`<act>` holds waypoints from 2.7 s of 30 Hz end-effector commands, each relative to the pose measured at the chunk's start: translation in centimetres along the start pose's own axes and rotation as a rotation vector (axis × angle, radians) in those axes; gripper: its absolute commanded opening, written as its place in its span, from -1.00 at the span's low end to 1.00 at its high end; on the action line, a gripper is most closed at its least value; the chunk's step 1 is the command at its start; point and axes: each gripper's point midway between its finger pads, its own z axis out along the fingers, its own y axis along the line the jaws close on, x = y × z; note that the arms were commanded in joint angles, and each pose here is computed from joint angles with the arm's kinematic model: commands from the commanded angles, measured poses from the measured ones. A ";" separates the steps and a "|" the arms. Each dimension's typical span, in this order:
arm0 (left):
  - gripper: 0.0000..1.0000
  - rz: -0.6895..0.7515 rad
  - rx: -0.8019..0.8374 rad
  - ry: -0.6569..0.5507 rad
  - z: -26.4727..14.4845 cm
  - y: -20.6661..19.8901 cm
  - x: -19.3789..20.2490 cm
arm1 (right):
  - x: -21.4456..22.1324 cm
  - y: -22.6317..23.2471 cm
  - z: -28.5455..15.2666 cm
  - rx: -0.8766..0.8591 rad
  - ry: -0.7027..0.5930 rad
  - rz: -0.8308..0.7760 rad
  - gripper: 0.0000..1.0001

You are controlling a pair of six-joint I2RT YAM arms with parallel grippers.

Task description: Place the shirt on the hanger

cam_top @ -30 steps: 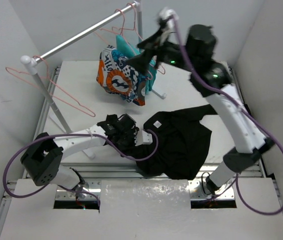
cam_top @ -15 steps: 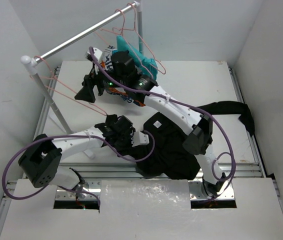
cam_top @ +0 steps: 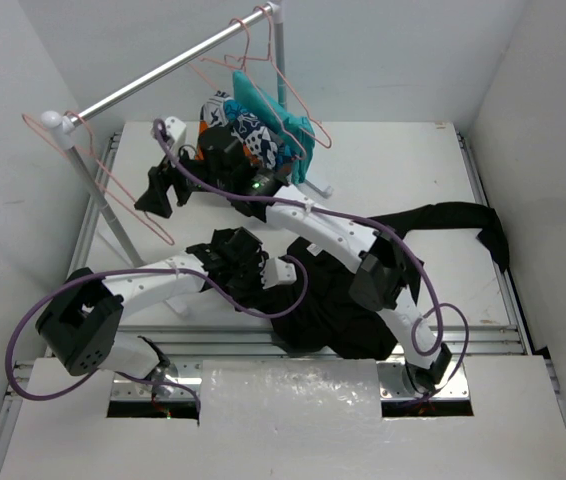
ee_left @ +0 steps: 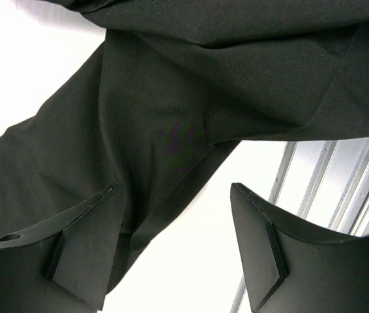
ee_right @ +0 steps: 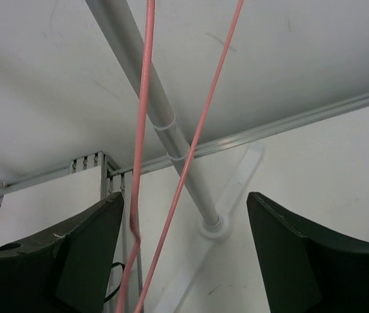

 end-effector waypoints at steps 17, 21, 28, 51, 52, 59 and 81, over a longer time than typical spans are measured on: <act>0.28 -0.029 -0.013 -0.064 -0.3 0.2 -0.2 | -5.2 1.4 -0.6 0.046 -0.137 -0.075 0.22; 0.28 -0.028 -0.023 -0.062 -0.5 0.4 -0.2 | -3.5 0.5 -0.3 0.082 -0.104 -0.039 -0.54; 0.28 -0.038 -0.029 -0.065 -0.6 0.7 -0.2 | -6.5 0.8 -1.5 0.111 -0.186 -0.085 -1.00; 0.23 0.183 0.138 -0.099 -4.3 -2.4 -1.1 | -7.2 6.6 -10.6 -0.035 -0.071 -0.202 -1.00; 0.23 0.209 0.177 -0.079 -4.7 -3.3 -0.2 | -7.8 7.1 -12.0 -0.032 -0.084 -0.193 -1.00; 0.24 0.534 0.051 -0.192 -8.2 -2.8 -1.2 | -5.0 7.5 -16.6 -0.018 -0.021 -0.144 -1.00; 0.19 0.528 -0.795 -1.127 -37.5 8.8 -24.9 | -2.3 5.6 -29.1 0.155 0.004 -0.074 -1.00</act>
